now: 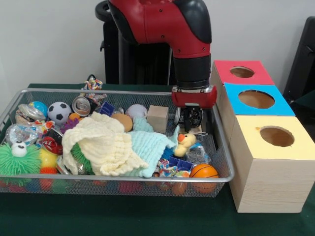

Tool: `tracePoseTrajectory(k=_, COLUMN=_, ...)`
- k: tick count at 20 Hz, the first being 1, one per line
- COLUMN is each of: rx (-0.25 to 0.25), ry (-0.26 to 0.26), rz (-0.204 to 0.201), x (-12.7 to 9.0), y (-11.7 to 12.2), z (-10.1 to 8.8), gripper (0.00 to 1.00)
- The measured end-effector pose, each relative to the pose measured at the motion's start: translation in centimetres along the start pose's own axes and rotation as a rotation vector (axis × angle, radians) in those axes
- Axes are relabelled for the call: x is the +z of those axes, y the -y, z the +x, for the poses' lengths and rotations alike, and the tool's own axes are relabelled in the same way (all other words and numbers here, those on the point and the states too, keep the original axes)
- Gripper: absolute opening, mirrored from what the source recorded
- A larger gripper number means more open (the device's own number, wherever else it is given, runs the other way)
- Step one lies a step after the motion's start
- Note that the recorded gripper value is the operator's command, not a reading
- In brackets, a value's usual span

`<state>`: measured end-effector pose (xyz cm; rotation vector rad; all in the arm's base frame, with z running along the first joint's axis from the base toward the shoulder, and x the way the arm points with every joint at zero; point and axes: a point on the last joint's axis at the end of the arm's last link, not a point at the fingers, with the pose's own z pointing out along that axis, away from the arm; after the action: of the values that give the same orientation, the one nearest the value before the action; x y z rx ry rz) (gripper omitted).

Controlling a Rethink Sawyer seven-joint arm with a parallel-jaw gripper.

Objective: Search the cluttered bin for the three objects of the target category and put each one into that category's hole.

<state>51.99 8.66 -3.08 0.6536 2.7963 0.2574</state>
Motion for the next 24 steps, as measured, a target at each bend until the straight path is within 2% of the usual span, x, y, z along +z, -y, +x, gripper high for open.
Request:
tracePoseTrajectory(k=1, rx=0.002, ry=0.005, rz=-0.013, x=-0.2, y=-0.7, z=-0.1, gripper=1.0)
tracePoseTrajectory(k=6, rx=0.017, ry=0.053, rz=-0.024, x=-0.7, y=-1.2, z=-1.5, gripper=1.0)
tracePoseTrajectory(k=8, rx=0.016, ry=0.095, rz=-0.035, x=-1.1, y=-1.6, z=-2.3, gripper=1.0)
tracePoseTrajectory(k=14, rx=-0.014, ry=0.171, rz=-0.069, x=-1.4, y=-3.4, z=-2.7, gripper=1.0)
tracePoseTrajectory(k=19, rx=-0.029, ry=0.205, rz=-0.071, x=-1.5, y=-3.7, z=-2.7, gripper=1.0)
tracePoseTrajectory(k=24, rx=-0.033, ry=0.205, rz=-0.057, x=-1.3, y=-3.1, z=-2.3, gripper=1.0)
